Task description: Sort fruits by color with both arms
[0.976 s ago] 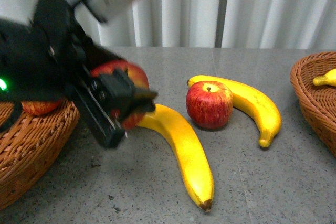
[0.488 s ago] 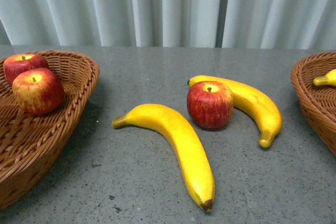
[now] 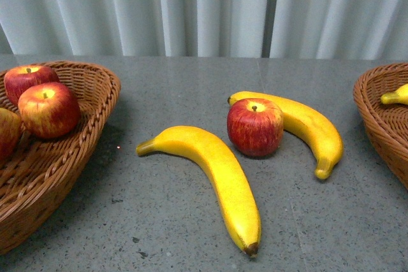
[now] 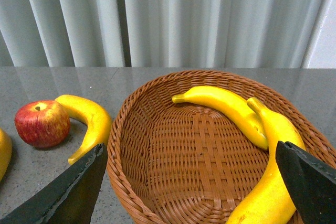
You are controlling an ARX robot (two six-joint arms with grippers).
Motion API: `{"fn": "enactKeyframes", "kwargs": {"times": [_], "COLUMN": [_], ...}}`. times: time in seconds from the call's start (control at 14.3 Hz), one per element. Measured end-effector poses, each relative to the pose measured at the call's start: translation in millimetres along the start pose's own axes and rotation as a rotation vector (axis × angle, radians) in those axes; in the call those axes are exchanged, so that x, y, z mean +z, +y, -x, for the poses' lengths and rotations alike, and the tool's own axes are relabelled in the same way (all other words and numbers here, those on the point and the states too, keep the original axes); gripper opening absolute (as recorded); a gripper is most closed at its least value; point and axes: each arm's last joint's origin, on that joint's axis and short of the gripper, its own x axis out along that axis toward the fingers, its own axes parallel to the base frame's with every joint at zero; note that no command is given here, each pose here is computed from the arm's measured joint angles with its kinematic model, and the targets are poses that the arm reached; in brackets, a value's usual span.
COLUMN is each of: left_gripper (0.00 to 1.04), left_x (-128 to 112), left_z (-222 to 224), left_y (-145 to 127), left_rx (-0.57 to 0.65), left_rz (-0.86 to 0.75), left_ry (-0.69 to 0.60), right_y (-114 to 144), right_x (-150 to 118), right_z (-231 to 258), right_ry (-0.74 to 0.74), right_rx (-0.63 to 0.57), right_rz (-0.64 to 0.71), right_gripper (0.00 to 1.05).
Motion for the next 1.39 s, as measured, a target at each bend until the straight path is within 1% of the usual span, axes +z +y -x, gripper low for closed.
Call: {"fn": "enactKeyframes", "kwargs": {"times": [0.21, 0.28, 0.42, 0.49, 0.56, 0.63, 0.7, 0.91, 1.05, 1.11, 1.25, 1.39], "left_gripper": [0.98, 0.98, 0.98, 0.98, 0.98, 0.98, 0.98, 0.98, 0.98, 0.98, 0.98, 0.98], "left_x": [9.3, 19.6, 57.4, 61.6, 57.0, 28.8, 12.1, 1.7, 1.6, 0.9, -13.4, -16.4], "left_z": [7.3, 13.5, 26.0, 23.0, 13.4, -22.6, -47.6, -48.2, -44.1, -45.1, -59.7, -67.2], "left_y": [-8.1, -16.7, -52.8, -70.8, -93.9, -142.7, -179.2, -204.3, -219.5, -224.7, -232.0, -238.0], "left_rx": [-0.027, -0.056, -0.187, -0.278, -0.382, -0.569, -0.681, -0.81, -0.877, -0.885, -0.889, -0.896], "left_rz": [-0.009, -0.02, -0.066, -0.124, -0.215, -0.411, -0.507, -0.577, -0.593, -0.604, -0.621, -0.622], "left_ry": [-0.032, -0.073, -0.222, -0.223, -0.196, -0.051, 0.015, 0.011, -0.009, -0.011, 0.025, 0.033], "right_y": [0.0, 0.0, 0.0, 0.0, 0.0, 0.0, 0.0, 0.0, 0.0, 0.0, 0.0, 0.0], "right_x": [0.0, 0.0, 0.0, 0.0, 0.1, 0.0, 0.0, 0.0, 0.0, 0.0, 0.0, 0.0], "right_z": [0.0, 0.0, 0.0, 0.0, 0.0, 0.0, 0.0, 0.0, 0.0, 0.0, 0.0, 0.0], "right_ry": [0.0, 0.0, 0.0, 0.0, -0.001, 0.0, 0.0, 0.0, 0.0, 0.0, 0.0, 0.0], "right_rx": [0.0, 0.0, 0.0, 0.0, 0.0, 0.0, 0.0, 0.0, 0.0, 0.0, 0.0, 0.0], "right_rz": [0.0, 0.0, 0.0, 0.0, 0.0, 0.0, 0.0, 0.0, 0.0, 0.0, 0.0, 0.0], "right_gripper": [0.98, 0.98, 0.98, 0.98, 0.98, 0.98, 0.98, 0.98, 0.98, 0.98, 0.98, 0.98]}}
